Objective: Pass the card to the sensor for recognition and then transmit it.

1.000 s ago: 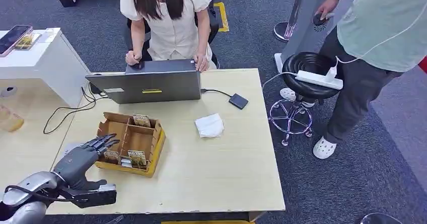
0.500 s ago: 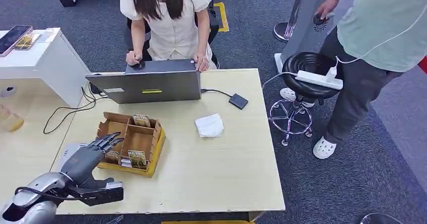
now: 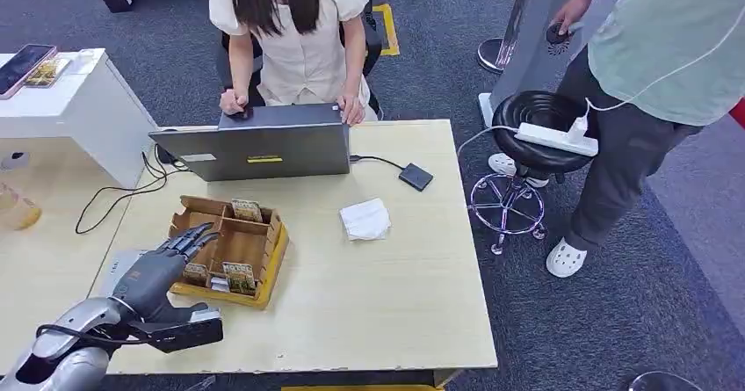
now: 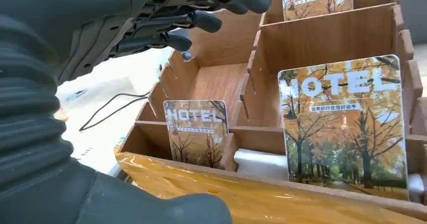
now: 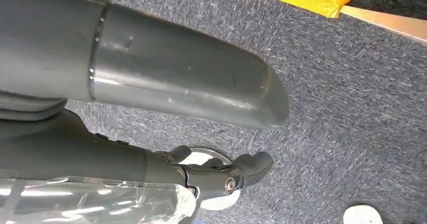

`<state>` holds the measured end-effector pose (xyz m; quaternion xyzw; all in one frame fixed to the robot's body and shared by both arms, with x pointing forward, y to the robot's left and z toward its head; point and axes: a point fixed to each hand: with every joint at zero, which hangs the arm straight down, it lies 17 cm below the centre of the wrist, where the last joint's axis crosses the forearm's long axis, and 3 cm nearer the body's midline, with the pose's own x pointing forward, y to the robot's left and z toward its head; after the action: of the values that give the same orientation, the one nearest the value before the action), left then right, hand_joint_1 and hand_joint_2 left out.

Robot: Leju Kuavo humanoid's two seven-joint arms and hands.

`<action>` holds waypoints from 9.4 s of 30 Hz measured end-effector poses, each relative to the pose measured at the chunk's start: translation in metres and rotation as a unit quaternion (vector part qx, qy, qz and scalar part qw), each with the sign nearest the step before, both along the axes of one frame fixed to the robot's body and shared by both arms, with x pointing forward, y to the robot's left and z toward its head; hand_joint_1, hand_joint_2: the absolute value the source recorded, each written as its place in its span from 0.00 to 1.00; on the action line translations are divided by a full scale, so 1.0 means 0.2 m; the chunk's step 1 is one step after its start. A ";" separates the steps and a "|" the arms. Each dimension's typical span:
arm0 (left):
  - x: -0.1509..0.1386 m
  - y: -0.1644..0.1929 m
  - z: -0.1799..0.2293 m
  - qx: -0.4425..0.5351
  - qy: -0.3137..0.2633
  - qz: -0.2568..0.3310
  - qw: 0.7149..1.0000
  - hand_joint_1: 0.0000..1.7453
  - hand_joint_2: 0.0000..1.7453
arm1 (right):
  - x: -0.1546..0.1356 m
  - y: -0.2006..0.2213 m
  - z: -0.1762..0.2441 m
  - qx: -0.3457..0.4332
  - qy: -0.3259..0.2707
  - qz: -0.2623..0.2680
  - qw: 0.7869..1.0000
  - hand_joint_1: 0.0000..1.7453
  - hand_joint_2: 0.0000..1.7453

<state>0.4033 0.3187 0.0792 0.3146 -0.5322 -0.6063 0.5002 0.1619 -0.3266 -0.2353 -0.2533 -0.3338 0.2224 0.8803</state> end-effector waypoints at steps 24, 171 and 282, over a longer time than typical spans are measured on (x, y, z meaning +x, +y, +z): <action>-0.16 -0.07 -0.05 0.004 0.007 0.002 1.000 0.00 1.00 | -0.06 -0.03 -0.01 0.001 0.008 -0.020 1.000 0.00 0.00; 0.18 0.37 0.27 0.293 -0.124 -0.033 0.948 0.00 1.00 | -0.07 -0.03 -0.01 0.000 0.004 -0.019 1.000 0.00 0.00; -0.38 1.02 0.29 0.331 0.157 -0.008 0.930 0.00 1.00 | -0.08 -0.04 -0.01 -0.006 0.006 -0.014 1.000 0.00 0.00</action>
<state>0.3264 0.5222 0.1382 0.3586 -0.2184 -0.7935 0.4405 0.1459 -0.3347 -0.2375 -0.2618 -0.3239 0.2136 0.8837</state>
